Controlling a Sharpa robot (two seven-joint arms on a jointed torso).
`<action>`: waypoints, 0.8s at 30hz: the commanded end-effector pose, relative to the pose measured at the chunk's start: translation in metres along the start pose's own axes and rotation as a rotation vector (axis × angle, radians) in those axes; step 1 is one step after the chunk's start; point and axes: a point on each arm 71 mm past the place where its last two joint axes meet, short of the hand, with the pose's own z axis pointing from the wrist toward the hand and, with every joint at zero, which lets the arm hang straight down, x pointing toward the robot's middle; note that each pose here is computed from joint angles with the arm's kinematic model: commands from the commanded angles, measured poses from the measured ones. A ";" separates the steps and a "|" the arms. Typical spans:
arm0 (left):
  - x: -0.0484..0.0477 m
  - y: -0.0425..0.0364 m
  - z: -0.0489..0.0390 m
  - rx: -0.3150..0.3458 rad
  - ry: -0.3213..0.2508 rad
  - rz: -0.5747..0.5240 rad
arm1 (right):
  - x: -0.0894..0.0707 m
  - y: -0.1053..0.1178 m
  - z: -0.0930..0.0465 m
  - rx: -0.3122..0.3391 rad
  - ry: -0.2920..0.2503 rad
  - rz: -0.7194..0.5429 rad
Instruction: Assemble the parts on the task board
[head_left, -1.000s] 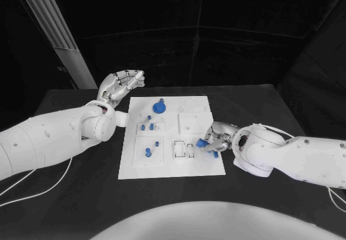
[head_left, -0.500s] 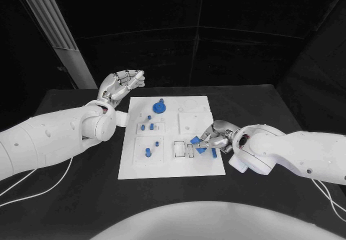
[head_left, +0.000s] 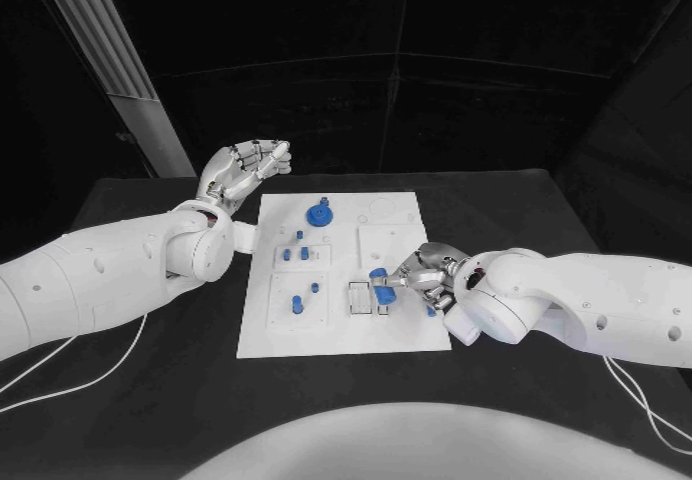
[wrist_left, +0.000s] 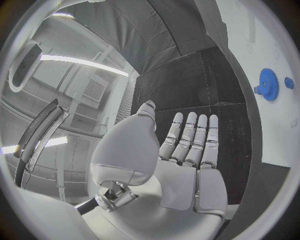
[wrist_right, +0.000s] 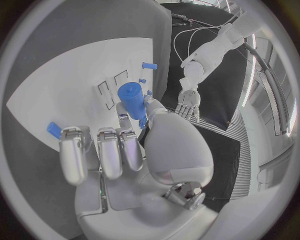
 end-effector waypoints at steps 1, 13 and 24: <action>0.0011 -0.0130 -0.0005 0.179 0.010 -0.010 | 0.003 -0.001 0.003 0.058 0.021 0.041; 0.0005 -0.0125 -0.0012 0.177 0.009 -0.010 | 0.010 0.003 0.018 0.107 0.035 -0.017; 0.0001 -0.0124 -0.0017 0.176 0.009 -0.010 | 0.013 0.005 0.021 0.119 0.046 -0.038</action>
